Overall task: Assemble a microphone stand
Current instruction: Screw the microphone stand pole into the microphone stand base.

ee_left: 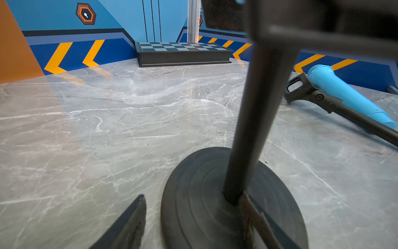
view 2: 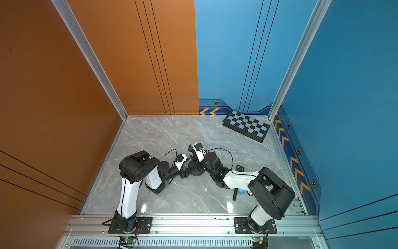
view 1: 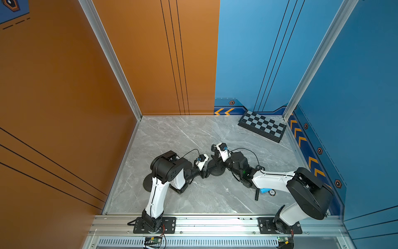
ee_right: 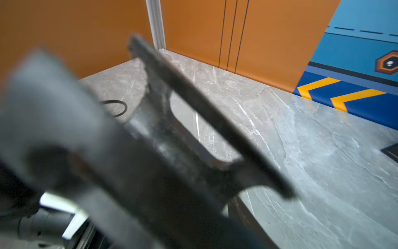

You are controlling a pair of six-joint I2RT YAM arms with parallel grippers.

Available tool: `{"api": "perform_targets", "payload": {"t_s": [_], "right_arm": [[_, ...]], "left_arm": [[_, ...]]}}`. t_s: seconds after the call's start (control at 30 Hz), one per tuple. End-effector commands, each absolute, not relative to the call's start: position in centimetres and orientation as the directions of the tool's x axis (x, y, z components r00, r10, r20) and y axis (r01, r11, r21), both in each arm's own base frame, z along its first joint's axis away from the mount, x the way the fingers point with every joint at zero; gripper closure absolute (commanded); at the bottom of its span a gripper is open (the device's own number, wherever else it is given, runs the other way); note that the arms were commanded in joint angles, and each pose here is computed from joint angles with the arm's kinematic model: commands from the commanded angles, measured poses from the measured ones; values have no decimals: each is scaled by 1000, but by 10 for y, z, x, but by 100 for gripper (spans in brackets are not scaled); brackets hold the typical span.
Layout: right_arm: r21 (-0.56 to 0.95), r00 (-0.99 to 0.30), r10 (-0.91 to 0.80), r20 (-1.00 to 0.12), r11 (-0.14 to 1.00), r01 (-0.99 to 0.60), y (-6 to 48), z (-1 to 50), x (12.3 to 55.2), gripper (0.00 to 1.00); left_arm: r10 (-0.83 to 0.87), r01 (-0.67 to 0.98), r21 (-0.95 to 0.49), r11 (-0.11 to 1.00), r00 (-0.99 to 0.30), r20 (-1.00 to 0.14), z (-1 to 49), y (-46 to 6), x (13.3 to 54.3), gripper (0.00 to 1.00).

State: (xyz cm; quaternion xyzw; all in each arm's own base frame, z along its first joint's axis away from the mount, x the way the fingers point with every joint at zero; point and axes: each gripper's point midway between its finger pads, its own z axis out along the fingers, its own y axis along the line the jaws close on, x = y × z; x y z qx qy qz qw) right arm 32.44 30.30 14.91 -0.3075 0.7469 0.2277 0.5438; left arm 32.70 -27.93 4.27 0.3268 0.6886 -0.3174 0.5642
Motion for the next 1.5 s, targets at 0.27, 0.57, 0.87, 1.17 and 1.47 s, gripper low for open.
{"api": "perform_targets", "payload": {"t_s": [0.27, 0.57, 0.87, 1.17, 1.47], "right_arm": [[21, -153, -273, -950, 432, -902, 304, 164, 305, 45], [29, -175, -237, -956, 516, -856, 300, 162, 326, 87], [-151, -119, -205, -972, 923, -354, 264, 130, 335, 100], [-185, -32, -213, -976, 903, -388, 290, 130, 325, 100], [-129, -10, -182, -983, 735, -665, 304, 150, 329, 98]], "left_arm": [[278, 905, -142, 402, -269, -922, 6, -297, 284, 28], [253, 879, -202, 431, -333, -909, 0, -295, 291, 29], [254, 878, -189, 440, -324, -912, 1, -298, 293, 30], [258, 868, -179, 464, -325, -910, 0, -297, 294, 31], [233, 894, -124, 431, -243, -942, 33, -296, 290, 27]]}}
